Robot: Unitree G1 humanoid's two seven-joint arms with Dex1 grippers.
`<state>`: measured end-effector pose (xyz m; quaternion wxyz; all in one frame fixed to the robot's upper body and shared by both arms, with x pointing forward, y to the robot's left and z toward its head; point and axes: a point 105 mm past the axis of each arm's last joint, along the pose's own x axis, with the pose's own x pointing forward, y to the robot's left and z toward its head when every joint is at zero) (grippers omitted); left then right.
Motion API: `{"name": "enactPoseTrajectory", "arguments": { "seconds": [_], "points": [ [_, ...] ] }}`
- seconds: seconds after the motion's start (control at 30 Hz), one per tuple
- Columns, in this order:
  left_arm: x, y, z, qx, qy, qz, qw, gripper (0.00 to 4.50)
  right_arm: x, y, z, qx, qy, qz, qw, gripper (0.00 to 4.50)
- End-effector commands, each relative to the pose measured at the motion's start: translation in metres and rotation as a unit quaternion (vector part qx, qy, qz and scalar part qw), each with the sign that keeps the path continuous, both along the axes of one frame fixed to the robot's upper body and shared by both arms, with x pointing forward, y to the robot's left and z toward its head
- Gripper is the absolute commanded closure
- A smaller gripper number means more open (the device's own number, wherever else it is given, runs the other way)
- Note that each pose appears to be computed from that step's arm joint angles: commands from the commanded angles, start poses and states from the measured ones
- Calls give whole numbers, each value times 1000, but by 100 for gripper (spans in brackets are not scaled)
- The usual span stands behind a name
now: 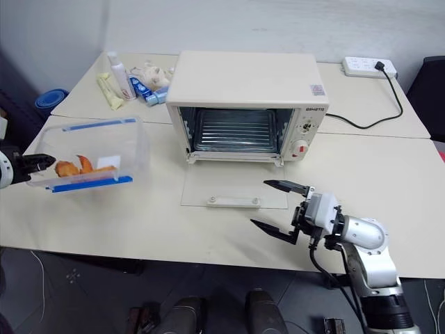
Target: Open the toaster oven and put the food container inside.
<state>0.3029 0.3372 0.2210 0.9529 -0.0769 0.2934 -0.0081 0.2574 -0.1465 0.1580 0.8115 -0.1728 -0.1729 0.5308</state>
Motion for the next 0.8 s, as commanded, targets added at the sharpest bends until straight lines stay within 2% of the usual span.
{"name": "enactPoseTrajectory", "arguments": {
  "seconds": [0.03, 0.3, 0.43, 0.57, 0.8],
  "points": [
    [-3, -42, 6, -7, -5, -88, 996, 416, -4, -17, 3, -3, -8, -25, 1000, 0],
    [18, -119, 4, -36, -43, -194, 979, 416, -14, -25, 1, -1, 4, -60, 998, 0],
    [36, -156, 3, -34, -53, -212, 975, 416, -16, -20, 6, 16, 0, -76, 997, 0],
    [47, -180, 1, -44, -54, -213, 974, 416, -20, -13, 10, 26, -4, -84, 996, 0],
    [55, -199, -9, -53, -50, -199, 977, 416, -25, -11, 13, 36, -11, -107, 994, 0]
  ]
}}
